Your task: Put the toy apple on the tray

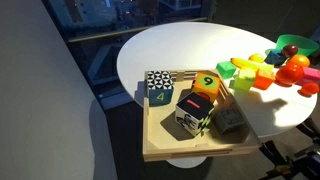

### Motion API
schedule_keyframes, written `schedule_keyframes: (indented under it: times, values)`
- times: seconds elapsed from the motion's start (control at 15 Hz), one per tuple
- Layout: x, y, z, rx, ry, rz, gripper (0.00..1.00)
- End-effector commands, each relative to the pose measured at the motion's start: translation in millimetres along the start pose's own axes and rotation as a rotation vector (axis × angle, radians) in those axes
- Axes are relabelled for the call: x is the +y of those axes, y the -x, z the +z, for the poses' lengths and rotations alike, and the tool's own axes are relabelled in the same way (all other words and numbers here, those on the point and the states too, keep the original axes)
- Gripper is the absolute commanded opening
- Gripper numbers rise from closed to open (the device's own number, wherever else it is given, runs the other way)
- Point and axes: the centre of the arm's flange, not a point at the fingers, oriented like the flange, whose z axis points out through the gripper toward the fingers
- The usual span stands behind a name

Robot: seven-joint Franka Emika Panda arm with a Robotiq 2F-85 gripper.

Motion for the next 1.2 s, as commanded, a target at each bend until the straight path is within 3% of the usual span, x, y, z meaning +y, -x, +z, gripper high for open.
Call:
schedule_keyframes:
  times: [0.0, 1.13]
  values:
    - [0.0, 0.0, 0.0, 0.0, 0.0, 0.0, 1.0]
    - [-0.6, -8.8, -1.0, 0.01, -0.002, 0.006, 1.0]
